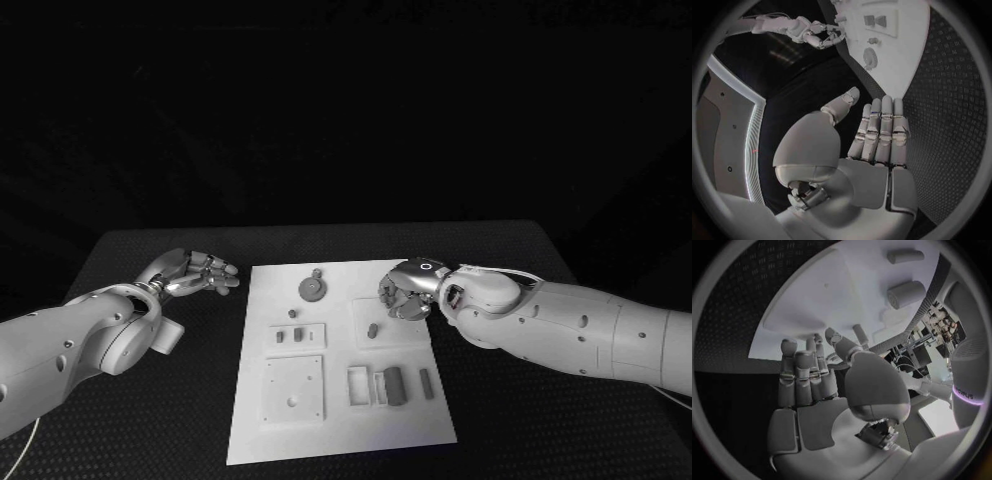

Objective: Assemble the parts on the task board

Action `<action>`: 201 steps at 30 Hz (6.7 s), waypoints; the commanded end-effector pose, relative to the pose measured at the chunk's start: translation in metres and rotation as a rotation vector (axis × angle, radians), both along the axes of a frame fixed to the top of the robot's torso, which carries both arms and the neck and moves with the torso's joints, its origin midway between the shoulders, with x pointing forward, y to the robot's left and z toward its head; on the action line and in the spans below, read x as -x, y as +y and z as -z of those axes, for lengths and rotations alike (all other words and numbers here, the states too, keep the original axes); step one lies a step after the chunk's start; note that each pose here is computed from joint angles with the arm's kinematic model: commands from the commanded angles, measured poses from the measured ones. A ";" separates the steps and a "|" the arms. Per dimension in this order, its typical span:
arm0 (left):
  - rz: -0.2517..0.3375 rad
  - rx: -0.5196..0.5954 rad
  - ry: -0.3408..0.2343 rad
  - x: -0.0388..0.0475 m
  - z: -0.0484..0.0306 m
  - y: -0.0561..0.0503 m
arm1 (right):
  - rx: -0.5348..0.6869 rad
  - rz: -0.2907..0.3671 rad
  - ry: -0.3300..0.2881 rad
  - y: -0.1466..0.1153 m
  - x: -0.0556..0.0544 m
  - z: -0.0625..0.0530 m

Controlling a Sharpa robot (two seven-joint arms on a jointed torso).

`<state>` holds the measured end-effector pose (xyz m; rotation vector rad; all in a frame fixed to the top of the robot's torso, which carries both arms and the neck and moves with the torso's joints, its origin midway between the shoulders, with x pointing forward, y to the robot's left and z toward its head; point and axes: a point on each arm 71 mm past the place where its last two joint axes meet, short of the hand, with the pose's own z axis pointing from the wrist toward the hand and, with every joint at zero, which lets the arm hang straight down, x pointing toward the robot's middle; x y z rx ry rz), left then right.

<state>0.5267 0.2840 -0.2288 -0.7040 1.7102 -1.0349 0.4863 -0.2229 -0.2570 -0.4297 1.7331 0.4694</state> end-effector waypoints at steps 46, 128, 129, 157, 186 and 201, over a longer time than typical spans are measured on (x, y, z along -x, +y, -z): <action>0.012 0.016 0.026 0.0002 0.0007 0.000 | 0.139 0.017 0.006 0.000 0.001 0.022; -0.003 0.014 0.024 -0.0012 0.0010 0.004 | -0.021 0.031 -0.079 0.007 -0.003 -0.021; -0.003 0.015 0.024 -0.0012 0.0010 0.004 | -0.029 0.036 -0.078 0.007 -0.004 -0.022; 0.004 0.014 0.036 -0.0028 0.0022 0.001 | 0.050 0.178 0.280 0.008 -0.050 -0.027; 0.007 0.014 0.041 -0.0028 0.0026 0.000 | 0.076 0.130 0.293 0.023 -0.057 -0.023; 0.006 0.012 0.046 -0.0027 0.0030 0.001 | 0.111 0.134 0.329 0.020 -0.056 -0.018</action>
